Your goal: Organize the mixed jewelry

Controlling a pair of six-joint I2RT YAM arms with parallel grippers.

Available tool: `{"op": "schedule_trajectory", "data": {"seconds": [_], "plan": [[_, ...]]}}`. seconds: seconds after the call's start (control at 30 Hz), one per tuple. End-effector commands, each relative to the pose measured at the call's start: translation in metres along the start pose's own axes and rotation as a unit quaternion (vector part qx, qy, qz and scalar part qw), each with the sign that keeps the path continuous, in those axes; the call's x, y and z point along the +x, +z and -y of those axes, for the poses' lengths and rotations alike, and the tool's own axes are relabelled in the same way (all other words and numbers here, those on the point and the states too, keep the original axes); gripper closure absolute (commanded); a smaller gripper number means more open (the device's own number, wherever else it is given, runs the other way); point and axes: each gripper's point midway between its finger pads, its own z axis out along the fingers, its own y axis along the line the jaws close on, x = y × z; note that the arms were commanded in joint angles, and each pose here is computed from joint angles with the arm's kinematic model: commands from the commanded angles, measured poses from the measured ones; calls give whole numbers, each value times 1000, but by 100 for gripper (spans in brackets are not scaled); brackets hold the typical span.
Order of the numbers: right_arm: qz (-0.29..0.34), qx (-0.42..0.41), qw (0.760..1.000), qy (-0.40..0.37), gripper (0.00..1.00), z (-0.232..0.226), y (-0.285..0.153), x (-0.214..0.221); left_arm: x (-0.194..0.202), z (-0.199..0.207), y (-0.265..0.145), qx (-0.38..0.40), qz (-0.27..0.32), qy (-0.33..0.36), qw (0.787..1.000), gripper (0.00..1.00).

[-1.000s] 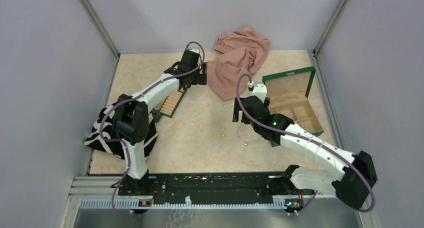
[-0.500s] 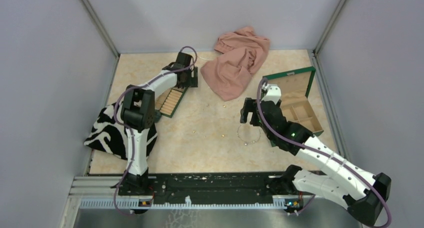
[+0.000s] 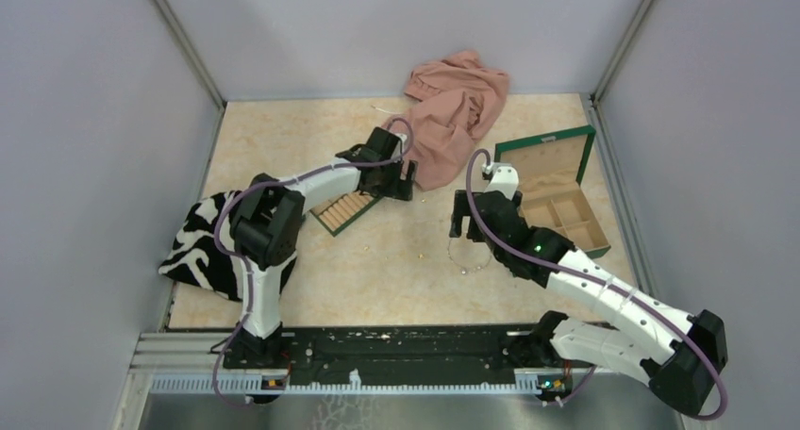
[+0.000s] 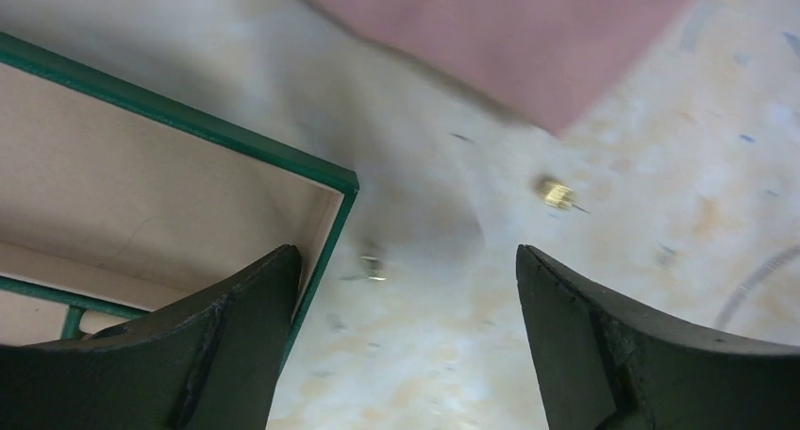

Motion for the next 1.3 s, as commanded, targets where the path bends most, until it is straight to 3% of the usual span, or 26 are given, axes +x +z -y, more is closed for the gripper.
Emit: {"op": "schedule_trajectory", "data": {"seconds": [0.0,0.33,0.5,0.63,0.8,1.1,1.27], "plan": [[27,-27,999,12,14,-17,-2,-21,16,42,-7,75,-20,-22,997,11],[30,-28,999,14,15,-9,-8,-15,14,65,-26,74,-10,19,997,9],[31,-32,999,14,15,-9,-9,-14,-11,82,-74,64,35,52,996,6],[49,-55,997,6,16,-13,-16,-22,-8,56,-125,0,54,44,998,1],[53,-56,997,-7,16,-14,-11,-21,46,34,-147,-12,34,-15,999,3],[36,-74,997,-3,16,-31,1,-16,120,22,-136,-58,-23,-143,988,10],[32,-72,997,-6,16,-30,2,-15,130,12,-124,-77,-31,-122,989,26]]}}
